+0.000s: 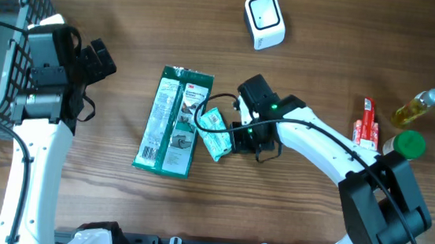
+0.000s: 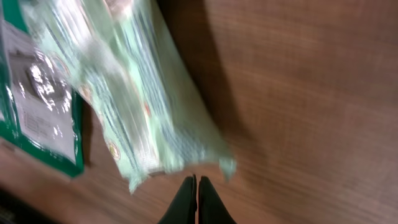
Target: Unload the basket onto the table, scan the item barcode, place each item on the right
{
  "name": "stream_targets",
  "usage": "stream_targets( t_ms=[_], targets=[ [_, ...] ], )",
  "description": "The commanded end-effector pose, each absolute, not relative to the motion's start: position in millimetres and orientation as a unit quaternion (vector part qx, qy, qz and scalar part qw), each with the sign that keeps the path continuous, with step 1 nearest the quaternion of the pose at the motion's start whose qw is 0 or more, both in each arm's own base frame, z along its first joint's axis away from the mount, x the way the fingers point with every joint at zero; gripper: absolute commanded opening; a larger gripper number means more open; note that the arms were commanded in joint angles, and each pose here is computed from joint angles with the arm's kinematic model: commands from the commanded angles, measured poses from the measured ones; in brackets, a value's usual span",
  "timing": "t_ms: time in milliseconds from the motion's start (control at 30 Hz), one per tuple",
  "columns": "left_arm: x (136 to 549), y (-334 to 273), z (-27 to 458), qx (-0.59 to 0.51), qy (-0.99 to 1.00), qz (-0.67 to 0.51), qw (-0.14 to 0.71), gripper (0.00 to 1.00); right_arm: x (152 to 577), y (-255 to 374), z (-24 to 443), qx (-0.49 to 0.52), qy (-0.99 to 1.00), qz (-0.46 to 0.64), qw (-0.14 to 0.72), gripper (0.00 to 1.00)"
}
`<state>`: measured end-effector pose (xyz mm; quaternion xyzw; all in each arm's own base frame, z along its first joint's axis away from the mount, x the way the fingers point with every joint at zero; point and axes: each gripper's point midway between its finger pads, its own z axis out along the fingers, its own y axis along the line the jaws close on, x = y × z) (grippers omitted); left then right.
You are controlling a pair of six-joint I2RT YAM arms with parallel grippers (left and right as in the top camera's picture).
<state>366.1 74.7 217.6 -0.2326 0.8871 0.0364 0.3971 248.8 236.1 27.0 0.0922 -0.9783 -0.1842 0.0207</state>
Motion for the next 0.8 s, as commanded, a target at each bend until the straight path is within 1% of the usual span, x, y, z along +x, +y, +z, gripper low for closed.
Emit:
stream_targets(
  t_ms=[0, 467, 767],
  targets=[
    [367, 78, 221, -0.233, 0.885, 0.043, 0.402, 1.00, 229, 234, 25, 0.064, -0.977, -0.190, 0.070, 0.06],
    [367, 78, 221, -0.233, 0.885, 0.043, 0.402, 1.00, 228, 231, 22, 0.043, -0.982, -0.170, 0.070, 0.06],
    [367, 78, 222, -0.233, 0.885, 0.043, 0.402, 1.00, 216, 240, 5, 0.061, -0.985, -0.154, 0.049, 0.06]
  ],
)
